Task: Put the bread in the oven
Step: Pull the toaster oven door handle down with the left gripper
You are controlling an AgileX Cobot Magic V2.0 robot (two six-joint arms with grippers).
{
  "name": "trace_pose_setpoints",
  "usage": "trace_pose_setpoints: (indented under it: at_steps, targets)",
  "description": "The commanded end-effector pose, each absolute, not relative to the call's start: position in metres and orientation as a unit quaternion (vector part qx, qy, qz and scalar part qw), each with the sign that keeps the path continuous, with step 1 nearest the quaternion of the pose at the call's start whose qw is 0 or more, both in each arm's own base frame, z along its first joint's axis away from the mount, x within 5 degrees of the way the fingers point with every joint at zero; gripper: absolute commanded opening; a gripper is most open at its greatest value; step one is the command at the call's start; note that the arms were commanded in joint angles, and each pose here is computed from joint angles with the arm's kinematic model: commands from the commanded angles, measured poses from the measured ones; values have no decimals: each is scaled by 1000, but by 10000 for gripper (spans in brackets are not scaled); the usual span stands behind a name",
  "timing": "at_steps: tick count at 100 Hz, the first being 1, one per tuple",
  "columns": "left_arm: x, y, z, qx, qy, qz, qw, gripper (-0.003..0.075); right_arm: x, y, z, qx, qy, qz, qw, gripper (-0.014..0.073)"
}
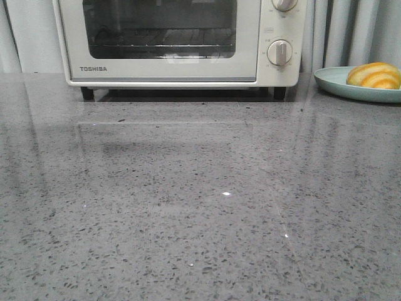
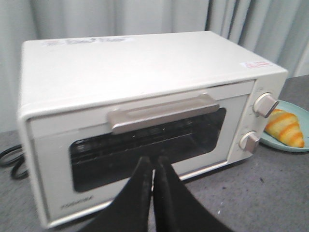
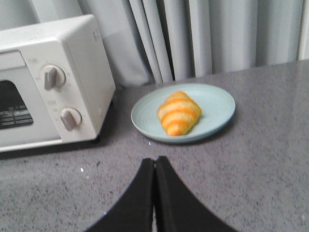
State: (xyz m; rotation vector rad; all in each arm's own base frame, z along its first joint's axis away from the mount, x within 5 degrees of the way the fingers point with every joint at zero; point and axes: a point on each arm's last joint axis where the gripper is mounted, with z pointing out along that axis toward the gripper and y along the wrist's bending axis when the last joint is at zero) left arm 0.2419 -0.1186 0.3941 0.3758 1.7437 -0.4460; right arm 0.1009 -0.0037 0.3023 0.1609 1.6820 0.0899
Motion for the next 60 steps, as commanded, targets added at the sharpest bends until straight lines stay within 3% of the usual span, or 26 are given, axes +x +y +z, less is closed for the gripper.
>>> trace_pose_setpoints:
  at_steps: [1, 29, 60]
  targets:
    - [265, -136, 416, 160, 727, -200, 638, -21, 102, -4, 317, 68, 724, 40, 686, -57]
    - [327, -168, 414, 161, 731, -200, 633, -21, 102, -1, 313, 63, 739, 49, 669, -57]
    - [348, -178, 395, 167, 749, -197, 611, -21, 102, -1, 313, 61, 739, 50, 669, -57]
